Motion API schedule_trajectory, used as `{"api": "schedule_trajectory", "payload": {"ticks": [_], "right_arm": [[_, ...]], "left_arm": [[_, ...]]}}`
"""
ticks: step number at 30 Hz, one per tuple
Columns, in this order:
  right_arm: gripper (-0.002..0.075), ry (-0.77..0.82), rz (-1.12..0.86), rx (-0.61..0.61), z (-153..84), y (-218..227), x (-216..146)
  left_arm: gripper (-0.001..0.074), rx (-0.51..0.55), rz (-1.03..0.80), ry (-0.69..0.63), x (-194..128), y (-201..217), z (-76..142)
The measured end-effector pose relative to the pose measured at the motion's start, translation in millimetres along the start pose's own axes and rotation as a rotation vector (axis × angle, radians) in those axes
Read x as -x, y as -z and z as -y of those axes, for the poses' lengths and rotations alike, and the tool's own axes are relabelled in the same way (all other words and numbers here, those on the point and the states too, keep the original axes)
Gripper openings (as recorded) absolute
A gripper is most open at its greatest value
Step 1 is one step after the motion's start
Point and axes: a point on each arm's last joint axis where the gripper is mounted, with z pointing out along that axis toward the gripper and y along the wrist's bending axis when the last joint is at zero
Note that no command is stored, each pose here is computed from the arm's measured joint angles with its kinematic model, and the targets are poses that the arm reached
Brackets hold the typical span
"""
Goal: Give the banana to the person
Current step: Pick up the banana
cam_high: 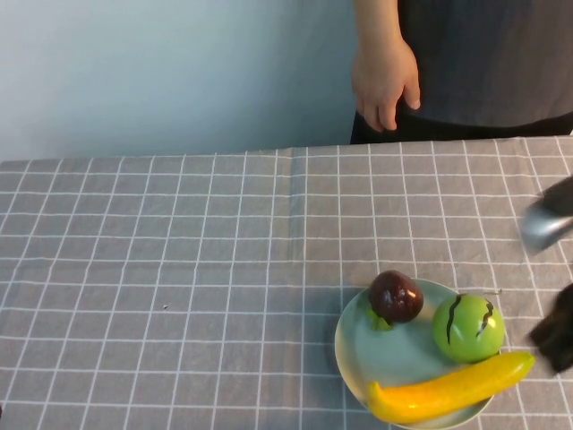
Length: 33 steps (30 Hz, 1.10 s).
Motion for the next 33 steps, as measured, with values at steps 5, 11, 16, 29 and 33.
{"api": "schedule_trajectory", "payload": {"ticks": [5, 11, 16, 29, 33], "right_arm": [[0.001, 0.303, -0.145, 0.03, -37, -35, 19], [0.0253, 0.681, -0.235, 0.018, -65, -64, 25], [0.0436, 0.937, -0.184, 0.012, -66, -76, 35], [0.0543, 1.14, -0.262, -0.008, -58, -125, 46], [0.0572, 1.166, -0.27, -0.029, -55, -131, 43]], "left_arm": [[-0.0004, 0.0, 0.0, 0.0, 0, 0, 0], [-0.0004, 0.0, -0.002, 0.0, 0, 0, 0], [-0.0004, 0.0, -0.002, 0.0, 0, 0, 0], [-0.0004, 0.0, -0.002, 0.0, 0, 0, 0], [-0.0004, 0.0, -0.002, 0.0, 0, 0, 0]]}}
